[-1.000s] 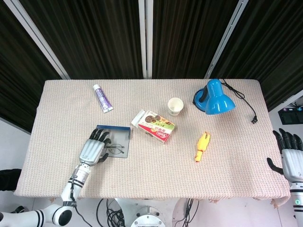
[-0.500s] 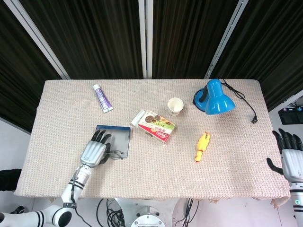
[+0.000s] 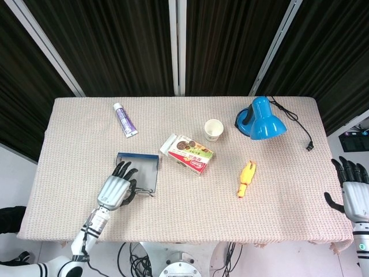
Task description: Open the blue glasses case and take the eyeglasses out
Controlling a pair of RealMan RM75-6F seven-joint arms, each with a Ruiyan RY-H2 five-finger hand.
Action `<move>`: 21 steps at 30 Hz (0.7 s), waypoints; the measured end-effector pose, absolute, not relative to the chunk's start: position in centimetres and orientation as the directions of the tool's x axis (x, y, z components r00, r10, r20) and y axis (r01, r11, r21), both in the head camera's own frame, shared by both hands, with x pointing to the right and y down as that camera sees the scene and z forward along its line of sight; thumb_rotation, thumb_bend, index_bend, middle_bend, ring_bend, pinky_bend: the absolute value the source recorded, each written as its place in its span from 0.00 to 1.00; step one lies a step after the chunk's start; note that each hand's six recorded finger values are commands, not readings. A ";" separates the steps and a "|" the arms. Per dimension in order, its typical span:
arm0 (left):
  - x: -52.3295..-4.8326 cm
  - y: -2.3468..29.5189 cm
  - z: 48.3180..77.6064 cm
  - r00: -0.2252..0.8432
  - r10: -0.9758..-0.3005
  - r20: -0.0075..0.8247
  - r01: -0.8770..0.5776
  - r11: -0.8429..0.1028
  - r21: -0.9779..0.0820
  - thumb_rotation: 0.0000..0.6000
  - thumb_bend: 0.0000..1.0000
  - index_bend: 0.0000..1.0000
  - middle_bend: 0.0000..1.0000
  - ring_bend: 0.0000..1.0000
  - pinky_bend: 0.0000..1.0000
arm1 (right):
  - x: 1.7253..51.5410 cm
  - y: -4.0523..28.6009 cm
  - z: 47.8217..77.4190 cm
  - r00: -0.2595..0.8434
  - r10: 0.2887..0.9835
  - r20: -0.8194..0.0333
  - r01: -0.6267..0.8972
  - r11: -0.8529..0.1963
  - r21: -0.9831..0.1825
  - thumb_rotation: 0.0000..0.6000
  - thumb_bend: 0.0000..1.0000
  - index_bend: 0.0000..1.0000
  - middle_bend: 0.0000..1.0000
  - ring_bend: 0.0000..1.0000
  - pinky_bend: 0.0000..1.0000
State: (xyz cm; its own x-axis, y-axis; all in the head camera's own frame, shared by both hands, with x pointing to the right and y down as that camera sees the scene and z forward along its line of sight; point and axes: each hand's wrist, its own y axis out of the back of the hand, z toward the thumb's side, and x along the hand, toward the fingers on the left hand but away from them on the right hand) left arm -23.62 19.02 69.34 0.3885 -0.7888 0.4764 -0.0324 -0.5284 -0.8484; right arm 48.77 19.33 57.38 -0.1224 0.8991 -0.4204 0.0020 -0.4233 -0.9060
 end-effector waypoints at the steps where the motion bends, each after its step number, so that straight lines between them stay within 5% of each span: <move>1: -23.5 19.2 69.0 0.397 -0.789 0.469 -0.034 -0.524 -0.851 1.00 0.41 0.77 0.20 0.00 0.05 | 48.8 19.3 57.4 -0.122 0.899 -0.420 0.001 -0.423 -0.906 1.00 0.25 0.00 0.00 0.00 0.00; 7: -23.3 21.1 66.7 0.446 -0.769 0.457 -0.034 -0.525 -0.851 1.00 0.41 0.78 0.21 0.00 0.05 | 48.5 19.4 57.4 -0.113 0.899 -0.423 0.000 -0.426 -0.905 1.00 0.25 0.00 0.00 0.00 0.00; 15: -23.9 23.7 66.5 0.462 -0.695 0.551 0.025 -0.611 -0.791 1.00 0.41 0.73 0.21 0.00 0.05 | 48.1 19.5 57.5 -0.105 0.900 -0.424 -0.004 -0.427 -0.904 1.00 0.25 0.00 0.00 0.00 0.00; 17: -24.0 23.8 67.0 0.457 -0.683 0.571 0.034 -0.627 -0.778 1.00 0.40 0.60 0.21 0.00 0.05 | 48.1 19.5 57.5 -0.106 0.900 -0.423 -0.004 -0.426 -0.905 1.00 0.25 0.00 0.00 0.00 0.00; 21: -24.4 23.8 67.8 0.451 -0.666 0.595 0.035 -0.653 -0.757 1.00 0.34 0.08 0.18 0.00 0.05 | 48.2 19.5 57.4 -0.110 0.901 -0.420 -0.005 -0.423 -0.906 1.00 0.25 0.00 0.00 0.00 0.00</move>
